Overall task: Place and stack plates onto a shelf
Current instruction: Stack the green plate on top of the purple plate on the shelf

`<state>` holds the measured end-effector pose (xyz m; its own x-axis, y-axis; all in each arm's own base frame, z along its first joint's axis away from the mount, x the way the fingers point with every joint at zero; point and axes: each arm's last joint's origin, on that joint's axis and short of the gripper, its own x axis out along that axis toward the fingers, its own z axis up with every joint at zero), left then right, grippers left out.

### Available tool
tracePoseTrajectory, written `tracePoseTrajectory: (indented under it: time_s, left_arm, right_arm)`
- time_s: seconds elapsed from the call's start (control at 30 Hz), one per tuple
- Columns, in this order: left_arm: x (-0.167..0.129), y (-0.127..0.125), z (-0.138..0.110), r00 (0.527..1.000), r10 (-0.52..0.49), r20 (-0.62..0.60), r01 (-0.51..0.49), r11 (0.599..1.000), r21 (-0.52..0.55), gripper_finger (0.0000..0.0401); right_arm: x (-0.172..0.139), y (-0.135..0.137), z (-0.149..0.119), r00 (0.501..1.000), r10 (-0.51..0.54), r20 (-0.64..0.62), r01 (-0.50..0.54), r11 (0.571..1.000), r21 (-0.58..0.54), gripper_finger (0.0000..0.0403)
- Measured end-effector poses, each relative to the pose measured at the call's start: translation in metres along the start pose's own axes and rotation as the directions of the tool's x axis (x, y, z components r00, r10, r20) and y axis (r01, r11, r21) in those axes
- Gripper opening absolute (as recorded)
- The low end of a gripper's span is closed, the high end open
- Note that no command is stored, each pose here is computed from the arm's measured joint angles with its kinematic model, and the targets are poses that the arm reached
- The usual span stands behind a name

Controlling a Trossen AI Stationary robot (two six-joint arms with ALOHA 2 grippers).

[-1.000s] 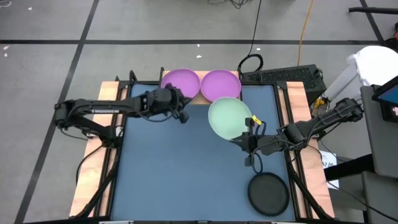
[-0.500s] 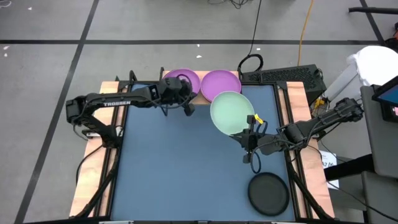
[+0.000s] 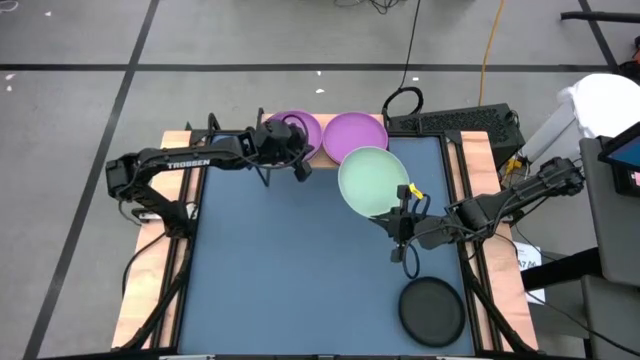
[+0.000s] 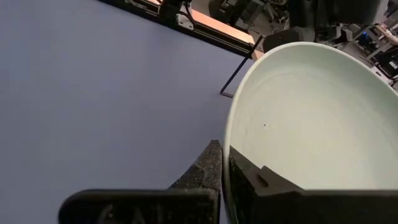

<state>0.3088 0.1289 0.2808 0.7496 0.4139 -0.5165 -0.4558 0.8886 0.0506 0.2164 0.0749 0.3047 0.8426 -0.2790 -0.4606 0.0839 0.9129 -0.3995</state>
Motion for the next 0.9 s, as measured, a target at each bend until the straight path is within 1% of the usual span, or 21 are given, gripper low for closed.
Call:
tracePoseTrajectory:
  time_s: [0.67,0.9]
  left_arm:
    - [0.0029,-0.0020,-0.0028,1.000,-0.009,-0.015,0.009,1.000,0.026,0.0003]
    - [-0.0007,-0.0051,0.0040,0.999,-0.018,0.046,0.016,0.999,0.049,0.0003]
  right_arm:
    - [0.0000,0.0001,-0.0001,1.000,0.003,0.000,-0.003,1.000,-0.014,0.0000]
    - [0.0001,0.0002,-0.0002,1.000,0.003,-0.001,-0.004,1.000,-0.014,0.0000]
